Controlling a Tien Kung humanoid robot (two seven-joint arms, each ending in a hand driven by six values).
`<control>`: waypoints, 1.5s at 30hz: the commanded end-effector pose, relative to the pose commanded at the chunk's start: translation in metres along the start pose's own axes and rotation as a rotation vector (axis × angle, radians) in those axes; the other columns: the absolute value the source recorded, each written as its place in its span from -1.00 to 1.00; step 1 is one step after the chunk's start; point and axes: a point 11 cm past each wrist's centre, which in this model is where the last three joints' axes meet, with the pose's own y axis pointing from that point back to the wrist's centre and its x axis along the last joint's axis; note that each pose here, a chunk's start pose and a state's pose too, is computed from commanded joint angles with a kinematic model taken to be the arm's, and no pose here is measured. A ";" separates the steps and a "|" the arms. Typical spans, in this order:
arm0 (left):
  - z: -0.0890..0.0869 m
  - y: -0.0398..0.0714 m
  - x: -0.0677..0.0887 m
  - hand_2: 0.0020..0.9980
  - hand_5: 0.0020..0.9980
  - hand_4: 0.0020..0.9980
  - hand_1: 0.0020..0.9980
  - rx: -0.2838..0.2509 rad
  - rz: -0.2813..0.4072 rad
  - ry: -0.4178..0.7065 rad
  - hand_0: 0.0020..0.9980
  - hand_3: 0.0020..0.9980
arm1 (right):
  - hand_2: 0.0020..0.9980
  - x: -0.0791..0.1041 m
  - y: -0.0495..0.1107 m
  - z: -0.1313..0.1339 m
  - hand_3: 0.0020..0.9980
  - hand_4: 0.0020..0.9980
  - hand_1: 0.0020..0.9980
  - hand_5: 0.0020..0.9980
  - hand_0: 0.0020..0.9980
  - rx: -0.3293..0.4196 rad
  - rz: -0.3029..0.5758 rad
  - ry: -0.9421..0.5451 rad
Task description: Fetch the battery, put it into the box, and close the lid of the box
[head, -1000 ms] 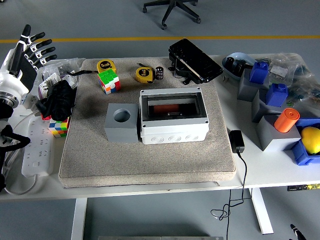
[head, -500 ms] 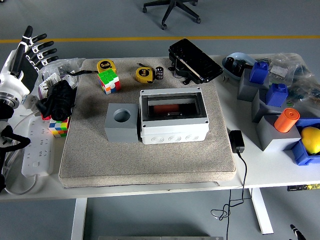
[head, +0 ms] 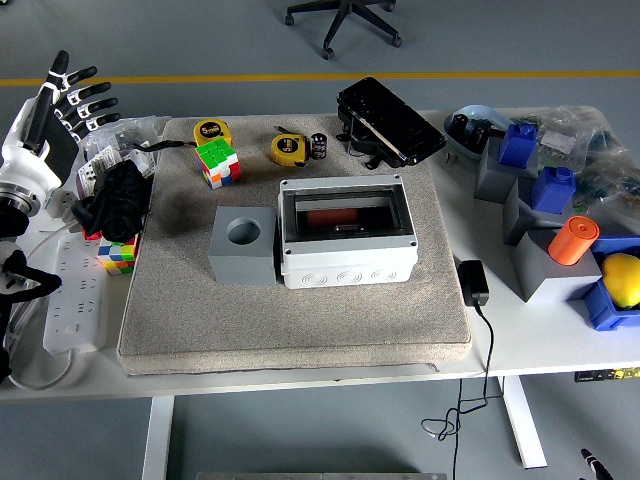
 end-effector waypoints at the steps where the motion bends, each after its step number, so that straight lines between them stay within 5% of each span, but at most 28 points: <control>1: 0.000 0.000 0.000 0.25 0.52 1.00 0.23 0.001 0.000 0.000 0.08 0.38 | 0.31 0.000 0.000 -0.001 0.19 1.00 0.34 0.23 0.45 0.001 0.000 0.000; 45: 0.000 -0.004 -0.013 0.23 0.52 1.00 0.21 0.010 -0.033 0.005 0.05 0.39 | 0.31 0.001 0.000 0.004 0.19 1.00 0.33 0.23 0.45 -0.001 -0.004 -0.028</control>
